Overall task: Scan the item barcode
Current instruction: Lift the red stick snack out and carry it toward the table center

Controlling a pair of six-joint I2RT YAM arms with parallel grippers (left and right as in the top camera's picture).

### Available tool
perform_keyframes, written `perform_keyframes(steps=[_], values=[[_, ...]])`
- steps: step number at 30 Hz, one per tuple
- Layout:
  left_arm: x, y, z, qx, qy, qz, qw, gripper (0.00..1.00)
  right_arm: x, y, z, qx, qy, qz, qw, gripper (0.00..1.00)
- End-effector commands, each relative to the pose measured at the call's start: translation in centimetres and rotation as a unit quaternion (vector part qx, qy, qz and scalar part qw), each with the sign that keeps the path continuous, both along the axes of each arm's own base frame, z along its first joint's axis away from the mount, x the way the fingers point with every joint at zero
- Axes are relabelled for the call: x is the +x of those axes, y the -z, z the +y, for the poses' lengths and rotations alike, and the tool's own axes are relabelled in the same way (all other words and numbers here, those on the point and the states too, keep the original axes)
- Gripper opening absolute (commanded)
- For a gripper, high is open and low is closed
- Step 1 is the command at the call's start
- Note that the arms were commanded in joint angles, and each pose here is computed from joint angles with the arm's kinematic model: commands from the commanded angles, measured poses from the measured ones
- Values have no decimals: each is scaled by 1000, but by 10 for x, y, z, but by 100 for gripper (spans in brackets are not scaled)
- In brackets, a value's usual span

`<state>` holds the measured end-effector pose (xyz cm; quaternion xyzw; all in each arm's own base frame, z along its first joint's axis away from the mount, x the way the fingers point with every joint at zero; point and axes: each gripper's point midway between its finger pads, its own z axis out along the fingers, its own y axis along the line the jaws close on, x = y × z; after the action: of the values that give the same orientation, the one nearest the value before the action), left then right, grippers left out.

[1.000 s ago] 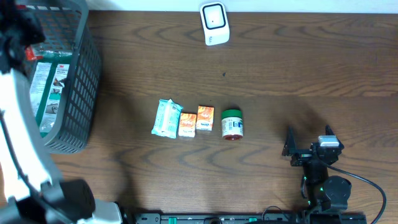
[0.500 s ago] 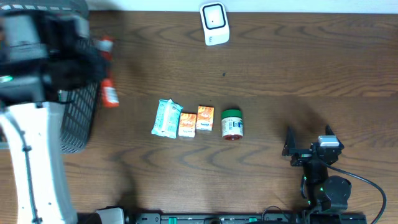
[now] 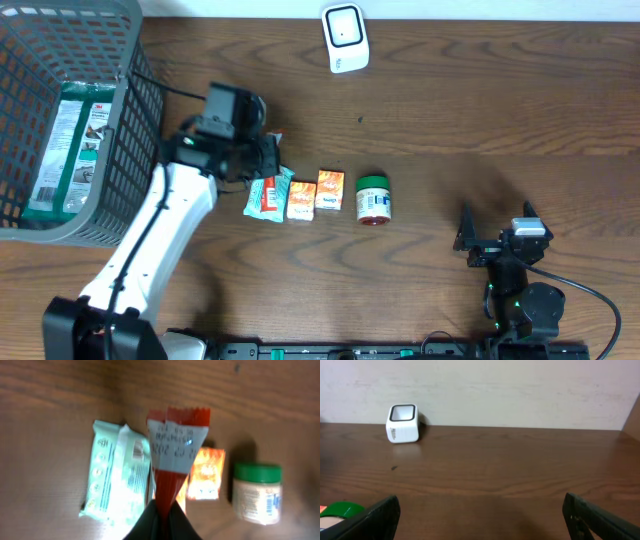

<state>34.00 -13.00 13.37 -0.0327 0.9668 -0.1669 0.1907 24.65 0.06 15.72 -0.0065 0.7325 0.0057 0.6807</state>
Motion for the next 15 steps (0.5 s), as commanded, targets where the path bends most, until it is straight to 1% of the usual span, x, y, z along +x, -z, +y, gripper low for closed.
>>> perform_keyframes(steps=[1, 4, 9, 15], values=[[1, 20, 3, 13, -42, -2, 999, 8, 0, 0, 2, 3, -3, 0, 1000, 99], [1, 30, -3, 11, -34, -13, 999, 8, 0, 0, 2, 3, -3, 0, 1000, 99], [1, 44, -2, 35, -35, -32, 998, 9, 0, 0, 2, 3, -3, 0, 1000, 99], [-8, 61, -13, 34, -18, -40, 998, 11, 0, 0, 2, 3, -3, 0, 1000, 99]])
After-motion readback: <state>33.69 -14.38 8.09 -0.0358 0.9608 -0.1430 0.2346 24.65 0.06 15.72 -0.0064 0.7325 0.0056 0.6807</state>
